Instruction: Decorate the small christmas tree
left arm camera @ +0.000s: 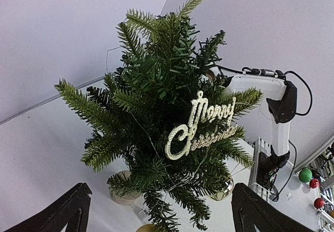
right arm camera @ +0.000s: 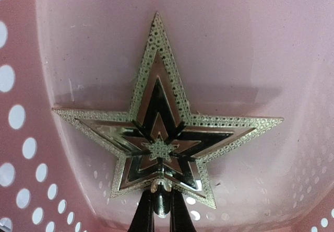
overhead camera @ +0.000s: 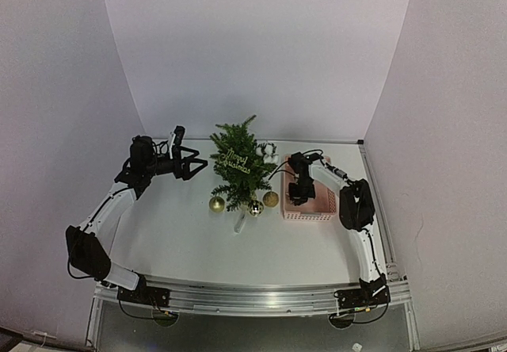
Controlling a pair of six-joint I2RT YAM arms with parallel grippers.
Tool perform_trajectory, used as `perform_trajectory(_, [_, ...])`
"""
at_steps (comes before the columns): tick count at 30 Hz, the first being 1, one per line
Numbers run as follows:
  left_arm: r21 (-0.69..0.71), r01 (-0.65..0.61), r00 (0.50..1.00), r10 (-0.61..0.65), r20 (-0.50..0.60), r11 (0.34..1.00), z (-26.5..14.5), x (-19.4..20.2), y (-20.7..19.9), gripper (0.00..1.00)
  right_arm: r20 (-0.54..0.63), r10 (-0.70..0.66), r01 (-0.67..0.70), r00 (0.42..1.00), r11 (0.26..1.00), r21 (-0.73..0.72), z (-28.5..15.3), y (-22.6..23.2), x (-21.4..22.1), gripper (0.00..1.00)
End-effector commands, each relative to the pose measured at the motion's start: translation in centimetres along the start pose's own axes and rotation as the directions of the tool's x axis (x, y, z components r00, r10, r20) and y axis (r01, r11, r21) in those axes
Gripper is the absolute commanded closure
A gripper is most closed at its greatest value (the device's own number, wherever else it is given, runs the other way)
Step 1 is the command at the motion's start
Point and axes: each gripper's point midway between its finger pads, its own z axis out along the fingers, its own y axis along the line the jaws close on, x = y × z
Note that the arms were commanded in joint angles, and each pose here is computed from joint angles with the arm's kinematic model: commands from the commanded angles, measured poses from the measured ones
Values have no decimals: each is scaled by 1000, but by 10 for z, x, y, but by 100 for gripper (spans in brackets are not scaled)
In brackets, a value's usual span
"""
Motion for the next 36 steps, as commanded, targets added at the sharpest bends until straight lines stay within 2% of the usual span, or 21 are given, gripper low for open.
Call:
perform_trajectory(1, [15, -50, 998, 49, 50, 999, -8, -18, -11, 5, 69, 6, -10, 998, 998, 60, -28, -9, -5, 100])
perform_trajectory(10, [7, -75, 994, 75, 76, 997, -10, -27, -13, 5, 342, 22, -44, 939, 997, 56, -119, -12, -34, 100])
perform_trajectory(17, [39, -109, 990, 106, 92, 993, -15, -32, -25, 6, 561, 56, -52, 826, 998, -23, -212, -11, -39, 100])
perform_trajectory(22, [44, -182, 966, 170, 196, 982, -29, -57, -45, 8, 725, 43, 27, 688, 996, -85, -293, 7, -29, 100])
perform_trajectory(28, [76, -230, 948, 206, 242, 970, -36, -74, -62, 8, 904, -1, 184, 428, 979, -86, -387, 66, 2, 100])
perform_trajectory(32, [129, -222, 955, 189, 229, 966, -33, -76, -69, 9, 956, 7, 323, 292, 941, -106, -425, 119, 30, 100])
perform_trajectory(36, [186, -220, 958, 175, 229, 958, -30, -82, -81, 8, 978, 54, 452, 202, 881, -142, -446, 170, 52, 100])
